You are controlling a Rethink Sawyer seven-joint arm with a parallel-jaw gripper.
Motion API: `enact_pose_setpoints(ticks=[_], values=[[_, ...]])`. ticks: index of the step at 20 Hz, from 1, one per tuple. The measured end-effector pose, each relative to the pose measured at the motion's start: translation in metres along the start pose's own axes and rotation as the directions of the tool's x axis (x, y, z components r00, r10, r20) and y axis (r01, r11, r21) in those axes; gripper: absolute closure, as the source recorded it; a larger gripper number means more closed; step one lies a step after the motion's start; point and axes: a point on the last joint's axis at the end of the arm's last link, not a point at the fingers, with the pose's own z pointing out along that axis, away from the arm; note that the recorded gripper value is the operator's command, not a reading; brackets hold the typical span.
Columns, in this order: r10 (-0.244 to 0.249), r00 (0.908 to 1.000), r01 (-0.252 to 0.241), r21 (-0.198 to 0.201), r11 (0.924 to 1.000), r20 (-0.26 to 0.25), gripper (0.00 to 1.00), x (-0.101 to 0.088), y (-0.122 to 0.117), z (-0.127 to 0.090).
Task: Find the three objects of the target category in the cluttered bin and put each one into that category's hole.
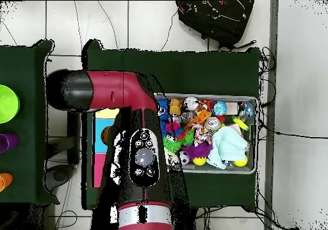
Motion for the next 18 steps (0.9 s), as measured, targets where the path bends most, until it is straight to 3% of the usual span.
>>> enact_pose_setpoints(ticks=[7, 18], values=[[0.024, 0.9993, -0.024, 0.001, 0.9997, 0.03, 1.0, -0.0044, -0.0055, 0.0042], [0.03, 0.999, -0.03, 0.001, 0.9995, 0.034, 1.0, -0.0032, 0.0018, 0.0018]])
